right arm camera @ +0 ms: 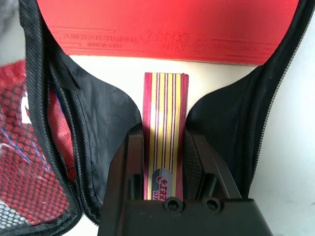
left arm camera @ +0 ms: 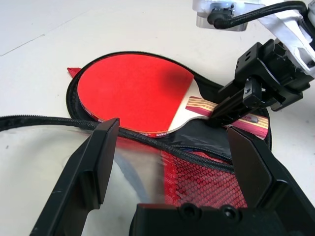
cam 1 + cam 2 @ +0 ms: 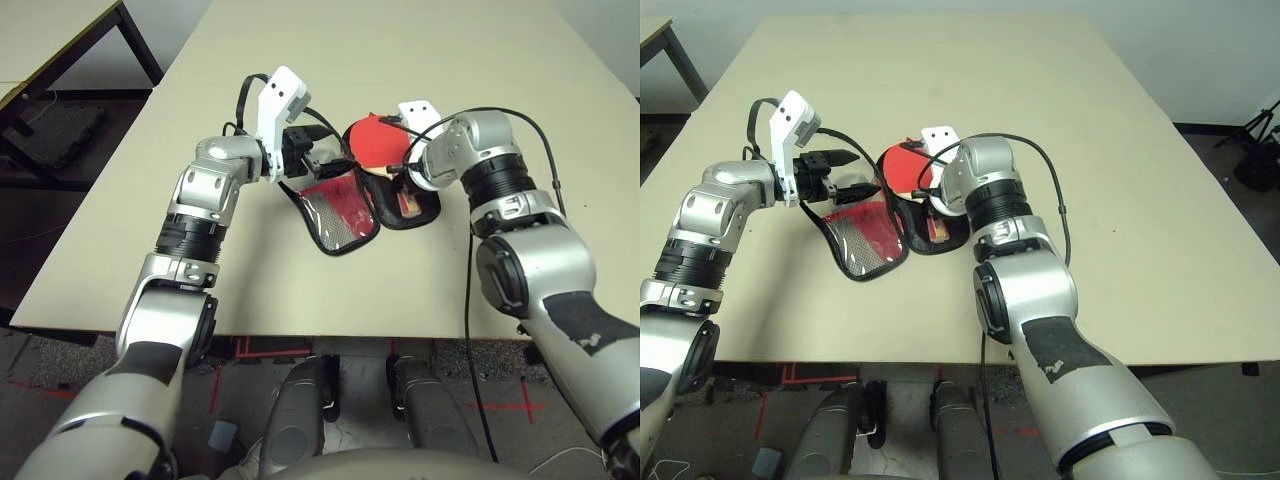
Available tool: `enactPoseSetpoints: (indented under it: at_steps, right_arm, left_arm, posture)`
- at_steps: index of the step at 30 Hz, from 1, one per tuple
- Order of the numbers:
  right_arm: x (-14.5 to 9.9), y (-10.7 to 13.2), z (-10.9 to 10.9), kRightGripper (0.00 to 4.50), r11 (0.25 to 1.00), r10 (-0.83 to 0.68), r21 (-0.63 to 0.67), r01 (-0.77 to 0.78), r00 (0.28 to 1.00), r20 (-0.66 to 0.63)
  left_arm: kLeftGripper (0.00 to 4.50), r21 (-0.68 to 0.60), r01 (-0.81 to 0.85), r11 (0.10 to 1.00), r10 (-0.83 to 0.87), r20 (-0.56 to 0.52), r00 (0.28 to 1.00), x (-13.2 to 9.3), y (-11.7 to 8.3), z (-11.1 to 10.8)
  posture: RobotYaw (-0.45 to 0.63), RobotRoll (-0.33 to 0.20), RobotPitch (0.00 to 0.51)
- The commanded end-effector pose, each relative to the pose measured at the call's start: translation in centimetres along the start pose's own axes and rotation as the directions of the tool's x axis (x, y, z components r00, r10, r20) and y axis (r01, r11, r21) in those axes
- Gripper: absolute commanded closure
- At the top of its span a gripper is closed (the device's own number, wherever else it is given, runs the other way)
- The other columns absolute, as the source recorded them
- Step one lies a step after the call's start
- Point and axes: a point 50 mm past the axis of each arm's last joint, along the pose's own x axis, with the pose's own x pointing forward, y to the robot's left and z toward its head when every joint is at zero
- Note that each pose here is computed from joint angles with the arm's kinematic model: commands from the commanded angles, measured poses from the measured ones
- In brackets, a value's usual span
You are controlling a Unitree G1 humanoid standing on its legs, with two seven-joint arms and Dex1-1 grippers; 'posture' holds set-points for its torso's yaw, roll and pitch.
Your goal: Store the ping-pong paddle in its case and zip it.
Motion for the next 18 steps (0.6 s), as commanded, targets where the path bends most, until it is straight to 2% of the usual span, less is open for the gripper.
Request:
enactPoseSetpoints:
  at_steps: [1, 3, 8, 12, 14, 16, 18]
  right_arm:
    - [0.0, 0.1, 0.1, 3.38, 1.000, 0.004, 0.003, -0.004, 1.000, 0.013]
    - [-0.1, 0.3, 0.2, 2.65, 1.000, 0.011, 0.007, -0.011, 1.000, 0.013]
    - [-1.0, 0.4, 1.0, 1.24, 0.998, 0.047, 0.047, -0.050, 0.997, 0.059]
    - [-3.9, -0.3, 3.8, 0.03, 0.992, 0.104, 0.032, -0.121, 0.940, 0.326]
    - [-5.2, -1.2, 5.1, 0.03, 0.989, 0.114, 0.025, -0.145, 0.867, 0.485]
    - [-6.8, -3.2, 5.8, 0.03, 0.989, 0.142, -0.068, -0.129, 0.755, 0.640]
    - [-7.7, -4.4, 5.4, 0.03, 0.979, 0.193, -0.181, -0.090, 0.679, 0.708]
  left_arm:
    - [0.00, 0.001, 0.004, 1.000, -0.004, 0.007, 1.000, 0.2, 0.0, 0.1]
    - [0.00, 0.001, 0.001, 1.000, -0.001, 0.008, 1.000, 0.1, 0.1, 0.2]
    - [0.00, 0.011, -0.031, 0.999, 0.031, 0.035, 0.999, -0.1, 0.6, 0.7]
    - [0.00, 0.017, -0.123, 0.992, 0.120, 0.115, 0.986, -0.7, 1.8, 2.4]
    - [0.00, 0.007, -0.173, 0.985, 0.170, 0.159, 0.973, -1.0, 2.5, 3.1]
    - [0.00, -0.016, -0.249, 0.968, 0.246, 0.218, 0.944, -1.6, 3.5, 4.0]
    - [0.00, -0.025, -0.294, 0.955, 0.292, 0.239, 0.926, -2.2, 4.4, 4.5]
  posture:
    - [0.01, 0.000, 0.160]
    - [0.01, 0.000, 0.160]
    - [0.01, 0.000, 0.153]
    - [0.01, 0.000, 0.144]
    - [0.01, 0.000, 0.142]
    - [0.01, 0.000, 0.136]
    - [0.00, 0.000, 0.132]
